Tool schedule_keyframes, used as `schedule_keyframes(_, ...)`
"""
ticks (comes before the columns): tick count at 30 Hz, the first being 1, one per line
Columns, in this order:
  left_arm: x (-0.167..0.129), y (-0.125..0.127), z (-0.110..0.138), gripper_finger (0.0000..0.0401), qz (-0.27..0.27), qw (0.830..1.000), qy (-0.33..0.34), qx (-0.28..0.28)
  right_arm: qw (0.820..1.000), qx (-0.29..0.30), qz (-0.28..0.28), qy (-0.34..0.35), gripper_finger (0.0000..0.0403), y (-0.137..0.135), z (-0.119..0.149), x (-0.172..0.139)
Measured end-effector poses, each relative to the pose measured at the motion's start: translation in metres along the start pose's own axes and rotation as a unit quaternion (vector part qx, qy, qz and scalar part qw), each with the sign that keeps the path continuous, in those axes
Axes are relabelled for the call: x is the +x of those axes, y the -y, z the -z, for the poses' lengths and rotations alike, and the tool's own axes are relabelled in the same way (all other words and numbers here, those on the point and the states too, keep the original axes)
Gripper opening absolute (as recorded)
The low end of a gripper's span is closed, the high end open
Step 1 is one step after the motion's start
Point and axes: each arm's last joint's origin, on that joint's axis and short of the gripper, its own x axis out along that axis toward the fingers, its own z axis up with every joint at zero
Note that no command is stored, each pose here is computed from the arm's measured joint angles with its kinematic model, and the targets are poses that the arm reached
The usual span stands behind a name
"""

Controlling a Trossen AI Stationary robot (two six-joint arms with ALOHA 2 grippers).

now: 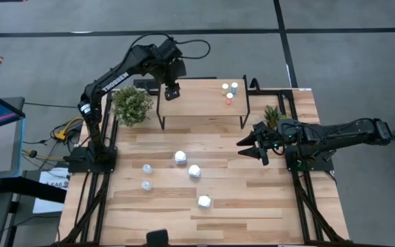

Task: Pick and place medicine bottles onto shelf by color
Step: Put the white pill bottle on the shelf

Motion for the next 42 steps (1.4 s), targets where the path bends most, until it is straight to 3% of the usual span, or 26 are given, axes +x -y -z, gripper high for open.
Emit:
schedule_keyframes(5,-0.019,0.023,-0.004,0.0209,0.071,0.997,0.008,0.018,1.000,0.000,0.000,0.000,0.0249,0.000,0.000,0.000)
schedule_keyframes(9,-0.020,0.047,0.001,0.0209,0.138,0.989,-0.038,0.025,1.000,0.000,0.000,0.000,0.0249,0.000,0.000,0.000)
schedule_keyframes(14,-0.017,0.077,-0.001,0.0209,0.154,0.986,-0.050,0.046,1.000,0.001,0.002,-0.004,0.0249,0.000,0.001,0.000)
schedule_keyframes(18,-0.033,0.096,0.007,0.0209,0.157,0.985,-0.048,0.047,1.000,0.001,0.003,-0.006,0.0249,0.001,0.001,0.000)
schedule_keyframes(29,-0.065,0.149,0.090,0.0209,0.161,0.983,-0.087,0.017,1.000,0.001,0.005,-0.009,0.0249,0.001,0.002,0.000)
schedule_keyframes(35,-0.050,0.176,0.133,0.0209,0.155,0.985,-0.081,0.015,1.000,0.002,0.006,-0.009,0.0249,0.001,0.002,0.000)
schedule_keyframes(42,-0.021,0.195,0.160,0.0209,0.152,0.983,-0.102,-0.007,1.000,0.002,0.006,-0.009,0.0249,0.001,0.002,0.000)
